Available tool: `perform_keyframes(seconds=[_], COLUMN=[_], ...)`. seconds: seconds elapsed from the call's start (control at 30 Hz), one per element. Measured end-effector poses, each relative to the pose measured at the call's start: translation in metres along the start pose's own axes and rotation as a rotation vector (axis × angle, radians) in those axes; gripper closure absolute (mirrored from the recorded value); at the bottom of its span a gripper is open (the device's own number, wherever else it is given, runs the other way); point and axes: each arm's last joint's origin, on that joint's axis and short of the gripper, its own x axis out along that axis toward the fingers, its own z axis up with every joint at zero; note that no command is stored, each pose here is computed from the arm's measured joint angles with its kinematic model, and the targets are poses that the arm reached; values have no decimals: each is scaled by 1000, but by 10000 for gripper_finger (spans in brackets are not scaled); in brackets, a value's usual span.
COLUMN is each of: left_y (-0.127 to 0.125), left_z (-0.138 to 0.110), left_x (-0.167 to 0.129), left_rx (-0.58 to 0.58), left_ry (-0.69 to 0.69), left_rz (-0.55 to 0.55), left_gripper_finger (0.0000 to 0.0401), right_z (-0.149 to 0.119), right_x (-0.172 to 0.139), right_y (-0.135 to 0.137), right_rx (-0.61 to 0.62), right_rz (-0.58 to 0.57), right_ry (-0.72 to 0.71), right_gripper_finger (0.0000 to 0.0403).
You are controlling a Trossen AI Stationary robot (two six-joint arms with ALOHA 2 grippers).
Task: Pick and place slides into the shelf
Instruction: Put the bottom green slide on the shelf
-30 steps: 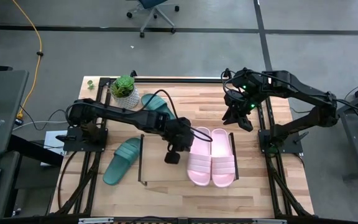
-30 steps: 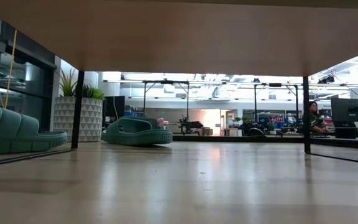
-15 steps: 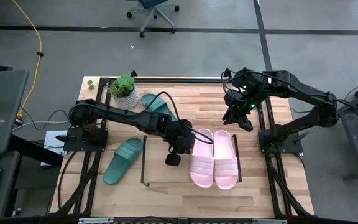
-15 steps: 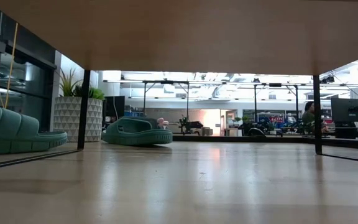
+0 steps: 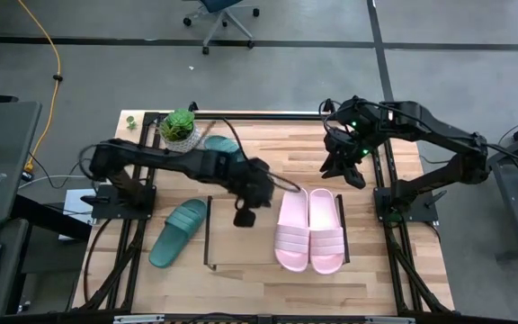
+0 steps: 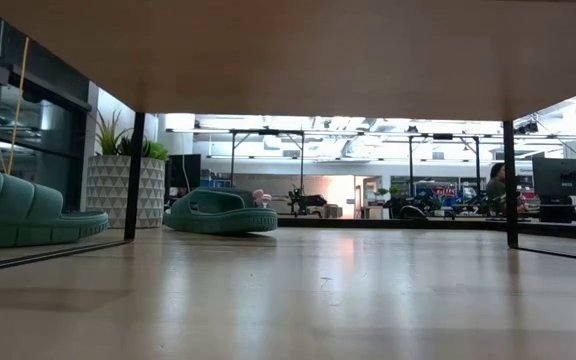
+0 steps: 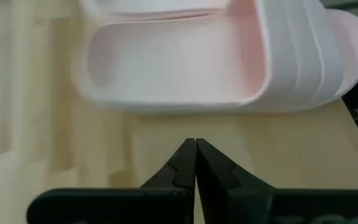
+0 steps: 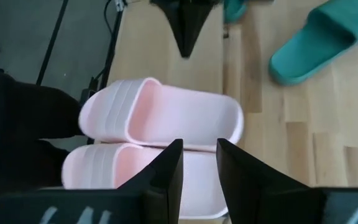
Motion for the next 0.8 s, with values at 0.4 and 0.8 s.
perform_keyframes(seconds=[0.4, 0.8], left_y=[-7, -69], left_z=[-27, -65], left_x=[-99, -135], left_rx=[-201, -539], left_ry=[83, 267], left_rz=[227, 376], left_gripper_finger=[401, 401], right_z=[0, 1], right_x=[-12, -14], right_y=[-25, -28], right_rx=[45, 35], right_rz=[-60, -71], right_ry=[-60, -81], right_gripper_finger=[316, 316])
